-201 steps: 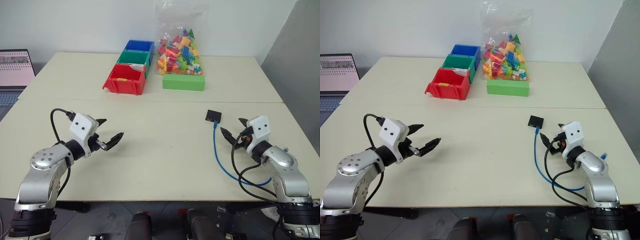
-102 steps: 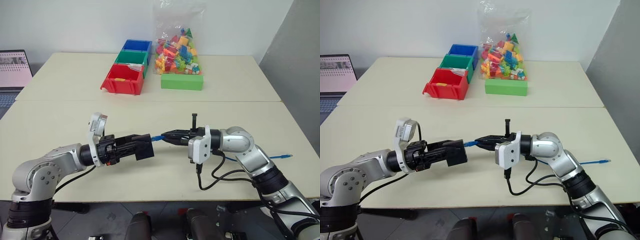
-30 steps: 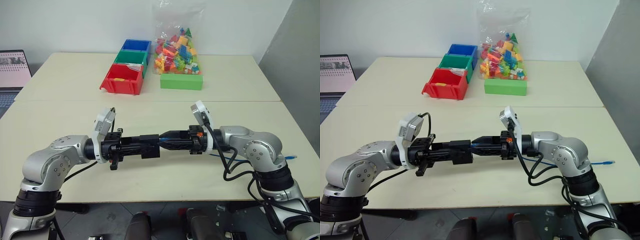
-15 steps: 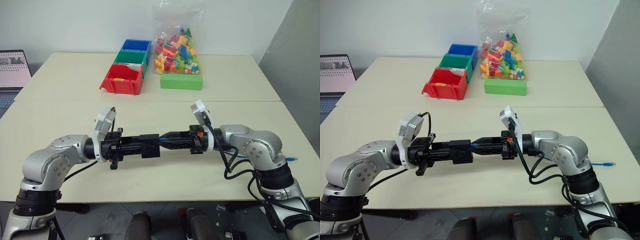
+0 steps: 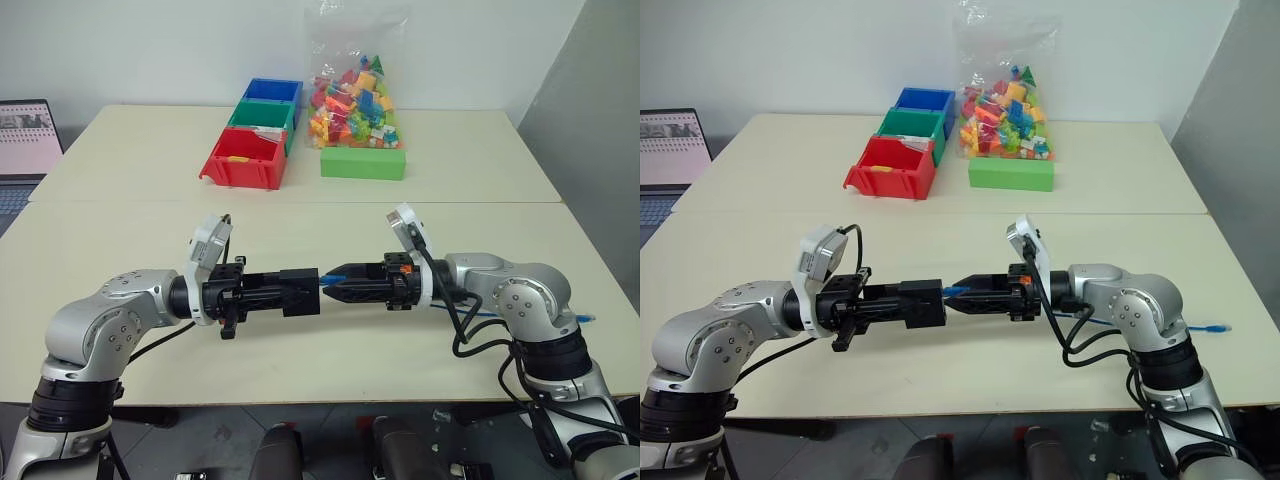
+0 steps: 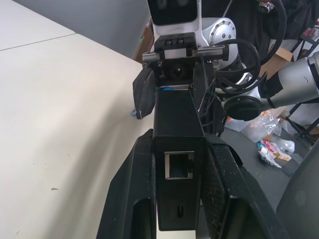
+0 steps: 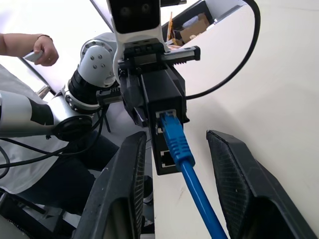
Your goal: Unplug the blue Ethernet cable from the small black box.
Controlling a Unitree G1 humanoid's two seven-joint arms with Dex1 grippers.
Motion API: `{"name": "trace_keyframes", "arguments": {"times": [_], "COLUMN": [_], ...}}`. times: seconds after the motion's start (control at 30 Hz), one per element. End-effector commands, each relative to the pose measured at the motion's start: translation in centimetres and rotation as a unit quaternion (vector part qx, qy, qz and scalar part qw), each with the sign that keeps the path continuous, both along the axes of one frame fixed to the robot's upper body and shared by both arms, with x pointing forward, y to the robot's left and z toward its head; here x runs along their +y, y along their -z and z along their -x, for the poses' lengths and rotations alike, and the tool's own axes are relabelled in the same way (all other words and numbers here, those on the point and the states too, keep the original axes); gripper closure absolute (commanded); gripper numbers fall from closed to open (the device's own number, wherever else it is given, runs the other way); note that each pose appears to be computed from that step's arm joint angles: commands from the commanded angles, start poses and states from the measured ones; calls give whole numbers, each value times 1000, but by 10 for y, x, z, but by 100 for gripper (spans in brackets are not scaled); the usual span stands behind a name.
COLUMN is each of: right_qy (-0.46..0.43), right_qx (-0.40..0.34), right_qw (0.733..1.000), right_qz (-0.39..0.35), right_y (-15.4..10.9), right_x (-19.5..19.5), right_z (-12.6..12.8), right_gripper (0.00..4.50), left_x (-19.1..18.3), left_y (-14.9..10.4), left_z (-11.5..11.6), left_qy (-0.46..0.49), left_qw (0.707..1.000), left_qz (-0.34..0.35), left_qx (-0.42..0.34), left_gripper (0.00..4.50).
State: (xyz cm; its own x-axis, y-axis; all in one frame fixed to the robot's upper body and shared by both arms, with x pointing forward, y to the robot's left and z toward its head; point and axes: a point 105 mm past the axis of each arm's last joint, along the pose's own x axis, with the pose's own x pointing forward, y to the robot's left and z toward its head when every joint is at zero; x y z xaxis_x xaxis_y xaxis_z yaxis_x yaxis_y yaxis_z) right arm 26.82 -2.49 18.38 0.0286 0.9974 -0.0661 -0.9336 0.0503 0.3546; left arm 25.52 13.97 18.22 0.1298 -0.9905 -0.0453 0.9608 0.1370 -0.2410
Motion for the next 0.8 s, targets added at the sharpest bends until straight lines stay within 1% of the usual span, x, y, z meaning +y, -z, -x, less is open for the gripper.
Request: {"name": "trace_keyframes", "arguments": {"times": [0.03, 0.73, 0.8], "right_qy": [-2, -8, -6], "right_qx": [-17, -20, -20], "right_qw": [1000, 1000, 1000], "right_qz": [-22, -22, -22], "right_y": [-12, -14, -14], "right_x": [-1, 2, 2], "right_z": [4, 4, 4], "right_gripper": [249, 249, 285], "left_x": [-3, -4, -4], "left_y": [-7, -5, -4], "left_z": [2, 2, 3], "left_qy": [9, 7, 8], "left_qw": [1000, 1000, 1000], "left_qz": [2, 3, 3], "left_qx": [-22, -19, -19], "left_gripper": [372, 372, 372]}}
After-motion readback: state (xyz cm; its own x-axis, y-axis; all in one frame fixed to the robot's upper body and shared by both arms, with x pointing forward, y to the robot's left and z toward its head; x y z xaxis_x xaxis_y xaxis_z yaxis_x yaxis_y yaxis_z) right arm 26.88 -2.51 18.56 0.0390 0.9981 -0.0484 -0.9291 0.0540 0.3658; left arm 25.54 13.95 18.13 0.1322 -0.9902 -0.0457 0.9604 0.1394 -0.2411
